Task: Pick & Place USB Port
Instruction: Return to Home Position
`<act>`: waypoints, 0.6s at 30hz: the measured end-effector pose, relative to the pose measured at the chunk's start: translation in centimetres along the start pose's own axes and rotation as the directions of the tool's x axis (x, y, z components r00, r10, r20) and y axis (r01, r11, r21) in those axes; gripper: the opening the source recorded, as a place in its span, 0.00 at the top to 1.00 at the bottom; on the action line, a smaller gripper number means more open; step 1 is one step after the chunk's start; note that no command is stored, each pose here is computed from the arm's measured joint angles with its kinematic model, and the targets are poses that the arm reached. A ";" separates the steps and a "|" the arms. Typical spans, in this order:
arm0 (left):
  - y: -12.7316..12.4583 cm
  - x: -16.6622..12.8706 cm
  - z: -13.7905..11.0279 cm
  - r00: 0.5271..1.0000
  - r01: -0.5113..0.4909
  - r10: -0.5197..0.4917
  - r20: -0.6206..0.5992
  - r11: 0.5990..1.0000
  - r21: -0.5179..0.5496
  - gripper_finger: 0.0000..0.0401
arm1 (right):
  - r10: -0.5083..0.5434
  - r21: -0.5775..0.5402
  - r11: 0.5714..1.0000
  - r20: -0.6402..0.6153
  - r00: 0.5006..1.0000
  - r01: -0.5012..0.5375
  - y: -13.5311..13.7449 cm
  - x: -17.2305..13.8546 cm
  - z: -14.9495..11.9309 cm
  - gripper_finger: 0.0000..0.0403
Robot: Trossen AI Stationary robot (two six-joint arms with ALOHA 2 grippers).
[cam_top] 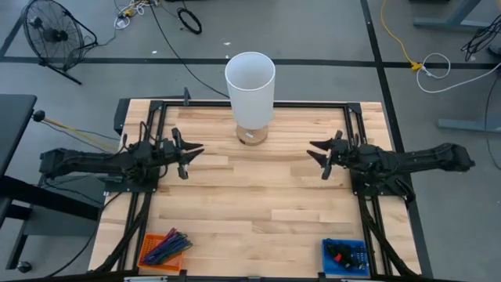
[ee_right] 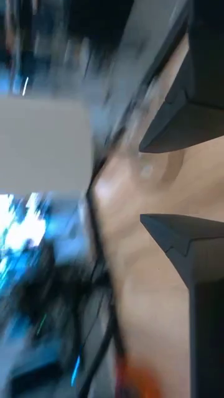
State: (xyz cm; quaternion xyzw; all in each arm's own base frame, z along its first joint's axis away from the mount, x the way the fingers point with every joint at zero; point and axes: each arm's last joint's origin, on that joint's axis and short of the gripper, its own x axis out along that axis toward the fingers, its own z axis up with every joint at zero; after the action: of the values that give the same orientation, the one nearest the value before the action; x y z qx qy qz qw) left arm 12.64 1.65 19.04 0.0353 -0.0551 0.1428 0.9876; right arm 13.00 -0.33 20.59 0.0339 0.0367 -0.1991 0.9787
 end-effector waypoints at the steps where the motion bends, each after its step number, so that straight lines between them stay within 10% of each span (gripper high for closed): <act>1: 0.1 -0.1 -0.4 1.000 0.005 -0.005 0.004 1.000 -0.016 0.81 | 0.058 0.016 0.998 0.025 0.998 -0.058 -0.1 0.0 -0.3 0.58; 5: 0.5 -0.2 -1.1 0.997 0.072 -0.072 0.003 0.995 -0.070 0.81 | 0.346 0.023 0.936 0.127 0.930 -0.351 -0.3 0.0 -1.9 0.58; 13: 0.7 -0.2 -1.7 0.986 0.151 -0.156 -0.054 0.984 -0.090 0.81 | 0.244 0.099 0.967 -0.099 0.965 -0.234 -1.6 0.4 -5.2 0.58; 18: 0.7 -0.2 -1.3 0.989 0.149 -0.150 -0.007 0.984 -0.097 0.81 | 0.423 0.049 0.899 0.155 0.893 -0.434 -0.8 -0.1 -2.6 0.58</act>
State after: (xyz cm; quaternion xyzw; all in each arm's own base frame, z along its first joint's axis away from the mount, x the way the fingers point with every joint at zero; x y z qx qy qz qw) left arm 12.37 2.38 17.79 -0.0091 -0.0520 0.0657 0.9964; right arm 12.50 -0.79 17.98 0.0673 -0.0489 0.0182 0.9964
